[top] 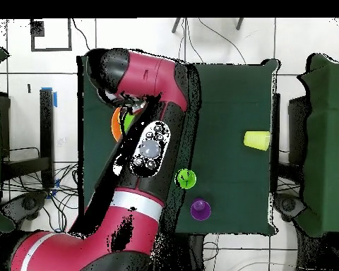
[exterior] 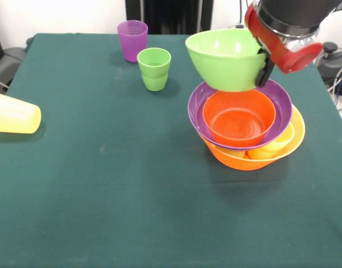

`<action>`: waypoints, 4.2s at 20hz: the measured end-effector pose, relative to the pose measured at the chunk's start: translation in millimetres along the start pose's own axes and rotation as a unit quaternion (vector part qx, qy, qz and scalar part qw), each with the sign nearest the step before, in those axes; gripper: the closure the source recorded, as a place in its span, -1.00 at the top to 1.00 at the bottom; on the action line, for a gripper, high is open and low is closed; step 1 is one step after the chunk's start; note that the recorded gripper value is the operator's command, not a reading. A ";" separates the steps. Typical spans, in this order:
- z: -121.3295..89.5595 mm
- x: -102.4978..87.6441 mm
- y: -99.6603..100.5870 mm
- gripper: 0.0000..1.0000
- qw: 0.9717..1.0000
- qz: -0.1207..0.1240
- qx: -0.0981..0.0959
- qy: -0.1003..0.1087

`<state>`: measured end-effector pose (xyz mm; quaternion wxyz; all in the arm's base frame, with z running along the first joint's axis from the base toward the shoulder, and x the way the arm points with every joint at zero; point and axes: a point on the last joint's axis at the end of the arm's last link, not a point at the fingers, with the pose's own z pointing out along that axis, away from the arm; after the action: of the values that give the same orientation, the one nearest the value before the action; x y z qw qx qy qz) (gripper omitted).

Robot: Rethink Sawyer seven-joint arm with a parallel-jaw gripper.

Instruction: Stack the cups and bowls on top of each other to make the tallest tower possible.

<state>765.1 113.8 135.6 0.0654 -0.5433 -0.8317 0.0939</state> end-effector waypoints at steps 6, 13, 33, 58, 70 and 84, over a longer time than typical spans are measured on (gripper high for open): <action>4.9 -5.4 4.4 -1.00 1.000 -0.002 0.005 -0.005; -3.1 -3.1 10.9 -1.00 1.000 -0.009 0.016 -0.003; -53.8 -7.4 35.0 -1.00 1.000 -0.015 -0.013 -0.011; -23.5 -25.4 32.0 -1.00 1.000 -0.003 0.009 -0.012; -11.8 -25.4 32.7 -1.00 1.000 -0.003 0.014 -0.011; -13.7 -30.9 39.6 -1.00 1.000 -0.003 -0.010 -0.030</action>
<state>815.6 102.2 139.8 0.0356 -0.5385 -0.8357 0.1016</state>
